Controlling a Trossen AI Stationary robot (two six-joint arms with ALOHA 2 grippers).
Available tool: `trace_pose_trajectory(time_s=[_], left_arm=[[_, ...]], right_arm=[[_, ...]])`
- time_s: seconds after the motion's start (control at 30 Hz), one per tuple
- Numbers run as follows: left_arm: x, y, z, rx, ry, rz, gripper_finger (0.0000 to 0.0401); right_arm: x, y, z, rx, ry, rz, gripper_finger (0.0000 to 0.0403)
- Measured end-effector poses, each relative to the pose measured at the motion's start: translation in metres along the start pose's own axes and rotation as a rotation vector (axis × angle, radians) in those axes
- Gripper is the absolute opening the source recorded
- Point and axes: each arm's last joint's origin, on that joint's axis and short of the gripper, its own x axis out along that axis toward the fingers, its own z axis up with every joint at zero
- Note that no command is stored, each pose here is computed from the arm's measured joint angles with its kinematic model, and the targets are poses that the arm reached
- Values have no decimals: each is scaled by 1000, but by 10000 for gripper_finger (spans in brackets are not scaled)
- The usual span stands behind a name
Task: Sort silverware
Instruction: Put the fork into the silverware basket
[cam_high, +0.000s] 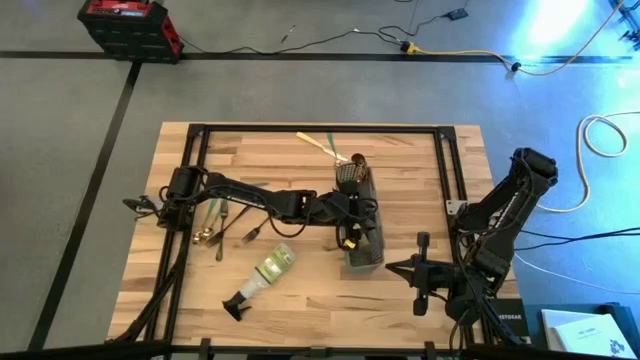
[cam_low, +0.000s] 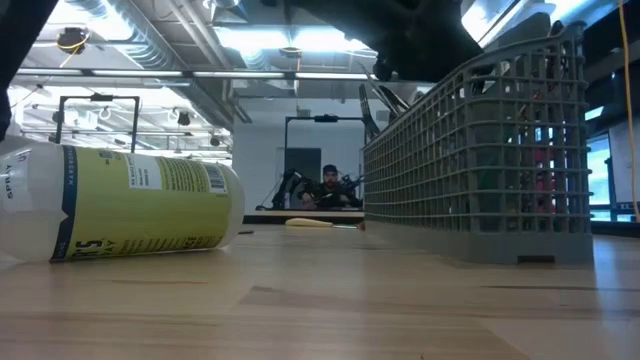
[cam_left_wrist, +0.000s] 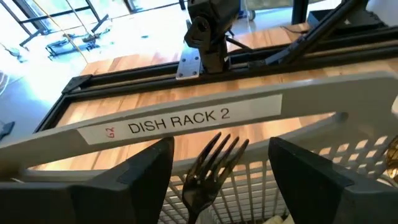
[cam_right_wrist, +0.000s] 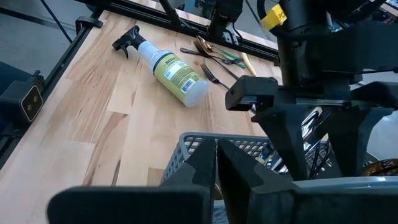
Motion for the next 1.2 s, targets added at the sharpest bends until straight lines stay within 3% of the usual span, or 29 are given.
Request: trace_pose_trajectory(time_s=[0.33, 1.2], left_arm=[[7, 6, -7, -87, 9, -27, 243], [8, 6, -6, -117, -3, -17, 238]], right_arm=[[0, 0, 0, -1, 1, 0, 0], [3, 0, -9, -5, 13, -9, 0]])
